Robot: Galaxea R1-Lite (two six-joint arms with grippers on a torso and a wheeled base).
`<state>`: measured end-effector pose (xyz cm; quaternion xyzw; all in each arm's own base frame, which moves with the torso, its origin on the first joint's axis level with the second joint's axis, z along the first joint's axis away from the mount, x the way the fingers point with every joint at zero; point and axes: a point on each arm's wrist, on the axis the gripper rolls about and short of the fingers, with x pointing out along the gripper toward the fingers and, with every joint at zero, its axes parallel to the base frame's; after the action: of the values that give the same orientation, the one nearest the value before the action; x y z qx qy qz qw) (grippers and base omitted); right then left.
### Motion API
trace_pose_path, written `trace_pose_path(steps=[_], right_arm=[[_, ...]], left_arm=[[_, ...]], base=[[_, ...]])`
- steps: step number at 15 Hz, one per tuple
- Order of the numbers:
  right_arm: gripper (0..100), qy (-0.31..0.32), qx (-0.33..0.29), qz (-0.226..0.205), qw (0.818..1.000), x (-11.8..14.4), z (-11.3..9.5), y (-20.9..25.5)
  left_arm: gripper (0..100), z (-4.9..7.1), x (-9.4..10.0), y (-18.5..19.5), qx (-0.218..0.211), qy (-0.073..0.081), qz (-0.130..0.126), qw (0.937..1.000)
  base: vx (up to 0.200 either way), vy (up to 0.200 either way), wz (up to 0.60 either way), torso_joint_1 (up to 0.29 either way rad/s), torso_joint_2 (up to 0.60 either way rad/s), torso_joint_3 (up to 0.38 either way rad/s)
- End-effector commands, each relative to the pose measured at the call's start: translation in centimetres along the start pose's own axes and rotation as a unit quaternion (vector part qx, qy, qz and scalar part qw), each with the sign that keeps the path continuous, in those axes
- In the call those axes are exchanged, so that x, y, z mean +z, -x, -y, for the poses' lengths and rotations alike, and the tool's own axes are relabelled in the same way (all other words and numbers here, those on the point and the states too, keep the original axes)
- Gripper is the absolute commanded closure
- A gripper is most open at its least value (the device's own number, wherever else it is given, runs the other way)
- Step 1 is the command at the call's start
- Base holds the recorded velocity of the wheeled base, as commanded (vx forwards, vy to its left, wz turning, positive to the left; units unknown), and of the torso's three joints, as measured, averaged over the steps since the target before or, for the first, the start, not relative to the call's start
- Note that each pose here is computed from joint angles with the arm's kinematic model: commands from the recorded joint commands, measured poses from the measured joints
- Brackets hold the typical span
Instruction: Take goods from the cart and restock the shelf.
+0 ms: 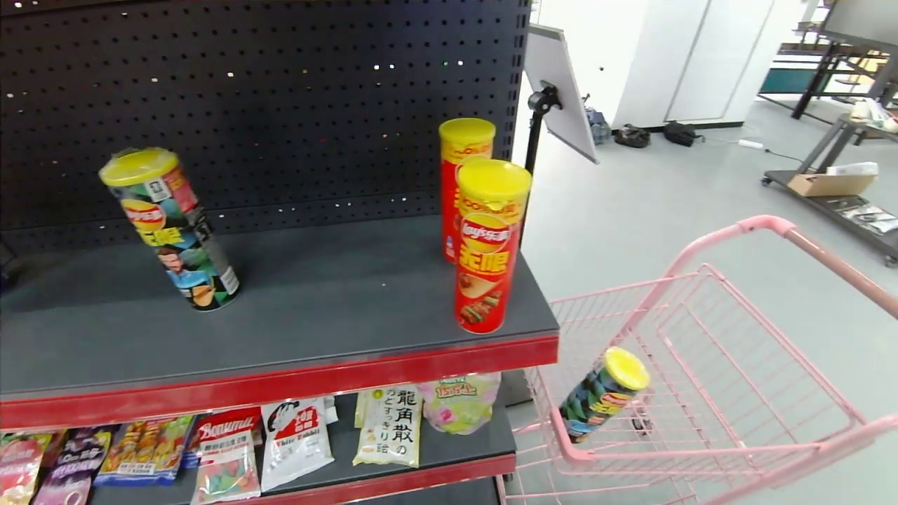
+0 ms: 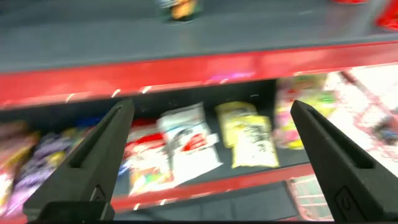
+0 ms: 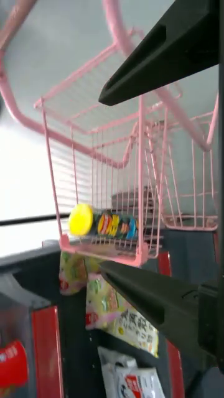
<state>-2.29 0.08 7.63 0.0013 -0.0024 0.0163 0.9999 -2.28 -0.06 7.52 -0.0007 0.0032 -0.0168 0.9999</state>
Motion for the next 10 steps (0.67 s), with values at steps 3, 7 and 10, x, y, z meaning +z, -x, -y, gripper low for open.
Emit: trace_pose_path(steps=[3, 7, 10], right_arm=[[0, 0.000, 0.001, -0.002, 1.000, -0.05, 0.01, -0.02], [0, 0.001, 0.002, -0.002, 1.000, -0.05, 0.00, -0.02], [0, 0.000, 0.002, -0.001, 1.000, -0.01, 0.00, -0.01]], left_arm=[[0, 0.01, 0.03, 0.01, 0.001, 0.000, 0.001, 1.0000], [0, 0.01, 0.03, 0.01, 0.001, 0.000, 0.001, 1.0000], [0, 0.01, 0.03, 0.01, 0.001, 0.000, 0.001, 1.0000]], base=[[0.000, 0.000, -0.40, -0.002, 0.00, 0.003], [0.000, 0.000, 0.00, 0.000, 0.00, 0.000], [0.000, 0.000, 0.00, -0.067, 0.16, 0.104]])
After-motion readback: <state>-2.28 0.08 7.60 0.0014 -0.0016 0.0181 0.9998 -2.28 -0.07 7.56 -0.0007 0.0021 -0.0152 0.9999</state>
